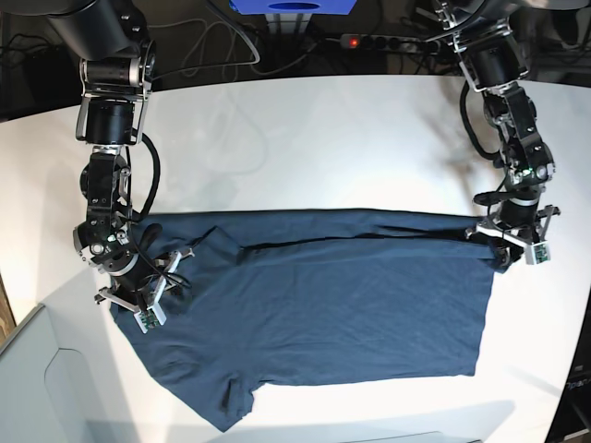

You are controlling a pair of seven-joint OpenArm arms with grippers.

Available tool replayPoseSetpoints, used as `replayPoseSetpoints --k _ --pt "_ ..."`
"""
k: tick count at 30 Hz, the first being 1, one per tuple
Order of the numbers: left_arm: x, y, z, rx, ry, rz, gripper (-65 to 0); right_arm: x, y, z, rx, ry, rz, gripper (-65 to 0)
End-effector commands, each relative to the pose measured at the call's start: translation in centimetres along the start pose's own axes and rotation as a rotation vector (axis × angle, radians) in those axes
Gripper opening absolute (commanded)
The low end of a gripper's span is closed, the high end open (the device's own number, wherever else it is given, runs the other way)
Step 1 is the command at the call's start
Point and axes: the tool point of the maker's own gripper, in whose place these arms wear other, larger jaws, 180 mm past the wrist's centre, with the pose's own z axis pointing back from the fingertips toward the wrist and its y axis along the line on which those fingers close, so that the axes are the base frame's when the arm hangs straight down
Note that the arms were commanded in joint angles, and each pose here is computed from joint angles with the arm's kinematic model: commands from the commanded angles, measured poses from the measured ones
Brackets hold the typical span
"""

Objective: Fold the T-shirt properly
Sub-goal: 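Lower the edge and open both grippers to release the fabric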

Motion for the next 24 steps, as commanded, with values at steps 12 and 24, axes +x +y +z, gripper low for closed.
replayPoseSetpoints --k 12,24 --pt "4.5 2.5 3.1 0.061 -0.149 -0.018 -35.2 1.6 -1.1 2.6 -0.041 -0.08 0.057 -15.8" --pt "-5.1 3.5 1.0 0.07 0.085 0.081 -35.3 -1.7 2.2 5.8 -0.026 -0.061 0.098 -15.8"
